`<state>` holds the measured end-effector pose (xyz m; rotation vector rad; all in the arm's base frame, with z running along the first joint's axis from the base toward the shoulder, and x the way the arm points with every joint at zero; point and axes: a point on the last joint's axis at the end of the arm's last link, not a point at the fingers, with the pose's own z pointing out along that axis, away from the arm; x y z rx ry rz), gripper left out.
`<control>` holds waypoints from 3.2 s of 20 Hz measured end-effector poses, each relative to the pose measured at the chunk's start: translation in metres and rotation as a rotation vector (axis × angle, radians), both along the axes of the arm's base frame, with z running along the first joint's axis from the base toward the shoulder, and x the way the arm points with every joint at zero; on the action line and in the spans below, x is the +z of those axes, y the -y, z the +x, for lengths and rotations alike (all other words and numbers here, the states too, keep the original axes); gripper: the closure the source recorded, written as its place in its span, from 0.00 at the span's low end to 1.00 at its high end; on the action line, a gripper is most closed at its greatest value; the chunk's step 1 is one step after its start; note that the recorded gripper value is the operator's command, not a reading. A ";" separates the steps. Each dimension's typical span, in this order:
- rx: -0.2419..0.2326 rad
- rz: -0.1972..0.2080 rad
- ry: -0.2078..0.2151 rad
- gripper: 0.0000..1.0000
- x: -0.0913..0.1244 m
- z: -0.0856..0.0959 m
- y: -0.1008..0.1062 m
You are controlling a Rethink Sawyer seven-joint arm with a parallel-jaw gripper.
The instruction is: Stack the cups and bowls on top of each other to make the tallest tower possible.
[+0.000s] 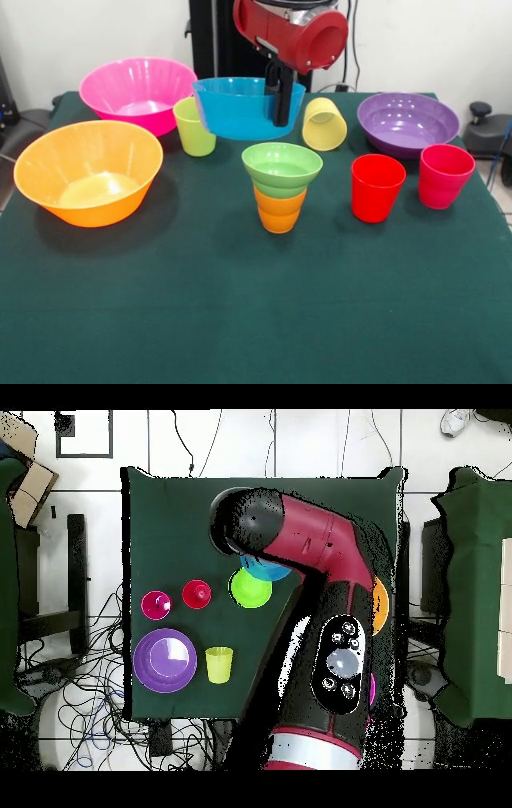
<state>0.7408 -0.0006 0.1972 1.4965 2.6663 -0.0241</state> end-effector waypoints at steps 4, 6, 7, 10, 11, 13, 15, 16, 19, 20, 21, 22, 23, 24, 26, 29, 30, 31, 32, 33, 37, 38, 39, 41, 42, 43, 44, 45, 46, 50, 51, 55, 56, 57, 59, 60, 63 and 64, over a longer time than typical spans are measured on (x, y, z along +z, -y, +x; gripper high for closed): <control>0.004 -0.003 0.005 1.00 -0.003 0.006 0.000; 0.005 -0.004 0.005 1.00 -0.005 0.007 0.000; 0.006 -0.004 0.004 1.00 -0.006 0.008 0.000; 0.006 -0.004 0.003 1.00 -0.008 0.008 0.000; 0.007 -0.005 0.003 1.00 -0.009 0.009 0.000; 0.008 -0.006 0.004 1.00 -0.010 0.011 0.000; 0.009 -0.006 0.004 1.00 -0.012 0.012 0.000; 0.010 -0.007 0.004 1.00 -0.013 0.013 0.000; 0.010 -0.007 0.003 1.00 -0.013 0.013 0.000; 0.010 -0.007 0.003 1.00 -0.013 0.013 0.000; 0.010 -0.007 0.004 1.00 -0.013 0.013 0.000; 0.010 -0.007 0.004 1.00 -0.013 0.013 0.000; 0.010 -0.007 0.004 1.00 -0.013 0.013 0.000; 0.011 -0.007 0.004 1.00 -0.013 0.013 0.000; 0.012 -0.007 0.004 1.00 -0.013 0.013 -0.001; 0.013 -0.007 0.004 1.00 -0.013 0.013 -0.002; 0.013 -0.007 0.004 1.00 -0.013 0.013 -0.002; 0.013 -0.007 0.004 1.00 -0.013 0.013 -0.002; 0.014 -0.007 0.004 1.00 -0.013 0.013 -0.003; 0.014 -0.007 0.004 1.00 -0.013 0.013 -0.003; 0.016 -0.007 0.004 1.00 -0.013 0.013 -0.004; 0.017 -0.007 0.003 1.00 -0.013 0.013 -0.005; 0.018 -0.007 0.003 1.00 -0.013 0.013 -0.006; 0.020 -0.007 0.003 1.00 -0.013 0.013 -0.007; 0.022 -0.007 0.004 1.00 -0.013 0.013 -0.009; 0.024 -0.007 0.004 1.00 -0.013 0.013 -0.010; 0.025 -0.007 0.004 1.00 -0.013 0.013 -0.011; 0.026 -0.007 0.004 1.00 -0.013 0.013 -0.012; 0.028 -0.007 0.003 1.00 -0.013 0.013 -0.013; 0.037 -0.007 0.004 1.00 -0.013 0.013 -0.020; 0.041 -0.007 0.004 1.00 -0.013 0.012 -0.023; 0.059 -0.007 0.004 1.00 -0.013 0.012 -0.036; 0.061 -0.007 0.004 1.00 -0.013 0.012 -0.038; 0.063 -0.007 0.004 1.00 -0.013 0.012 -0.039; 0.065 -0.007 0.004 1.00 -0.013 0.012 -0.041; 0.067 -0.007 0.003 1.00 -0.013 0.012 -0.042; 0.068 -0.007 0.000 1.00 -0.014 0.010 -0.044; 0.067 -0.006 -0.002 1.00 -0.015 0.009 -0.043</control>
